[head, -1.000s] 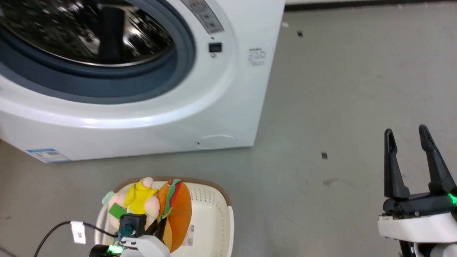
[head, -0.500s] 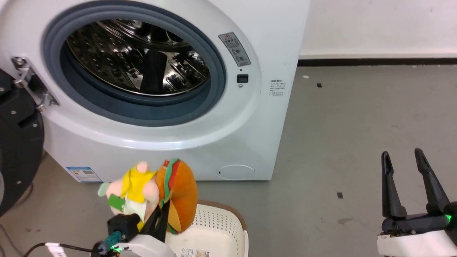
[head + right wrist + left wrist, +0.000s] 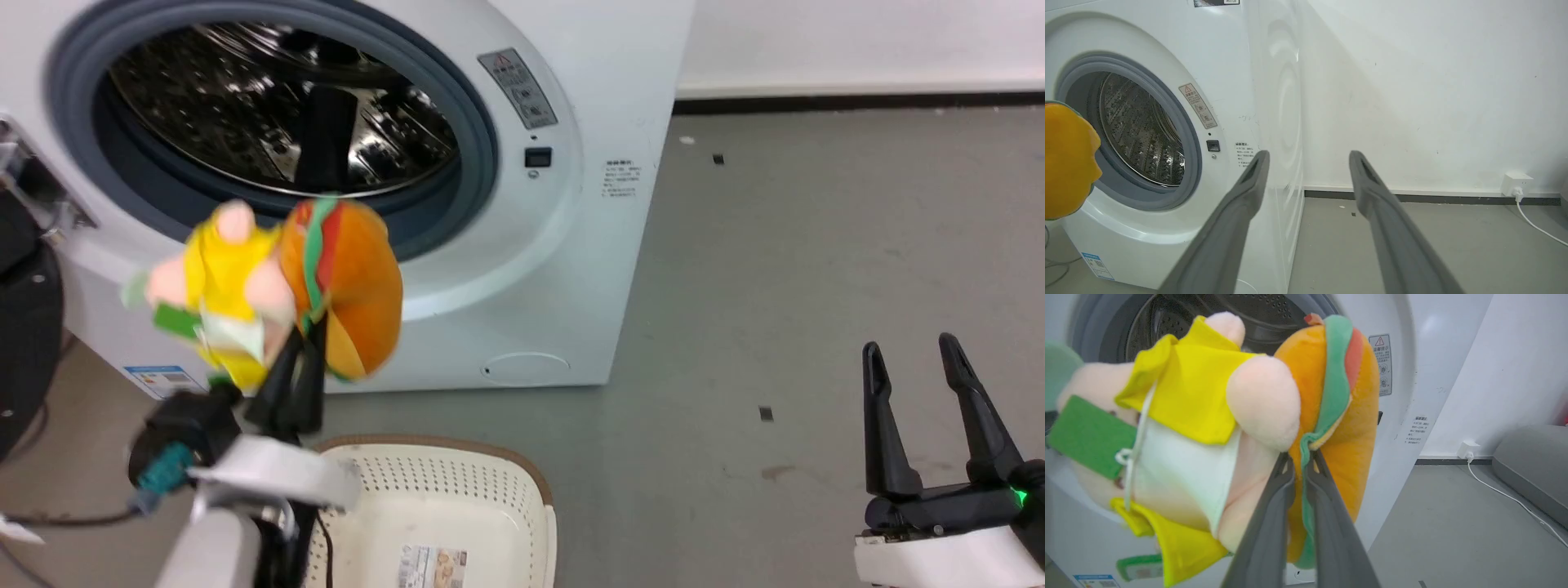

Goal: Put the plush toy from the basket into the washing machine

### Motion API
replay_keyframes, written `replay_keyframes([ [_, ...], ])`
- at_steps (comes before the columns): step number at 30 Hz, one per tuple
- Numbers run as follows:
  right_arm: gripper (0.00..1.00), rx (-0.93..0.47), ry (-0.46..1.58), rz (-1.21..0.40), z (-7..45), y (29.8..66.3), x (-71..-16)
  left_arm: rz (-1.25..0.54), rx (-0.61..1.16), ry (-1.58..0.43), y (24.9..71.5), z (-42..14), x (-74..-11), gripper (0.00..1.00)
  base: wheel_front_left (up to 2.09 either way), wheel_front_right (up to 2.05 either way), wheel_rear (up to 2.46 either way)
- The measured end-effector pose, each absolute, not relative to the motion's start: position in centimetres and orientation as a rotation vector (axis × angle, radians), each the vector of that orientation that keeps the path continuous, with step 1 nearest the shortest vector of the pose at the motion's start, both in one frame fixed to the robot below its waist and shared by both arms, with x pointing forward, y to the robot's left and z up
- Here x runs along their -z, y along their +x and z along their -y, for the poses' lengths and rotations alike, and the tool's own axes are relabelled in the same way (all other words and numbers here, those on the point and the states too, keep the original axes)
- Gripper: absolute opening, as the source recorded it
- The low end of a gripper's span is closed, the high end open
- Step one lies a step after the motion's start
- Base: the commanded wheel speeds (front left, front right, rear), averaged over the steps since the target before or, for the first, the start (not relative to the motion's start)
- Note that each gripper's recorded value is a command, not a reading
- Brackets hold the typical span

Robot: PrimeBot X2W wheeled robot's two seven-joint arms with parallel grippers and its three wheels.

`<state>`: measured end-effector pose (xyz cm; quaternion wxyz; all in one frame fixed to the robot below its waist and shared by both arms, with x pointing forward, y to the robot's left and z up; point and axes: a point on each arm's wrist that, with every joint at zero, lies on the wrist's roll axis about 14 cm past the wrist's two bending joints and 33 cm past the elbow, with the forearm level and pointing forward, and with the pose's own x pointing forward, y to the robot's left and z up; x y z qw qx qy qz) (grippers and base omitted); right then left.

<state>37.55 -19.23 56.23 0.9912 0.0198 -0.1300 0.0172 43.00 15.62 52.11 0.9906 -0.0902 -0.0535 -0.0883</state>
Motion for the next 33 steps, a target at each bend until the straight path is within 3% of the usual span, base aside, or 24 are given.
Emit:
replay_keyframes([
  [18, 1.00, 0.028, 0.041, 0.184, 21.4, 41.7, -52.8, 0.066, 0.226, -0.071, 57.4, -16.7, -52.3, 0.00, 0.00, 0.00, 0.00],
  [33, 1.00, 0.083, 0.039, 0.045, 23.4, 44.4, -46.8, -0.187, 0.214, 0.072, 70.7, -17.4, -45.4, 0.00, 0.00, 0.00, 0.00],
])
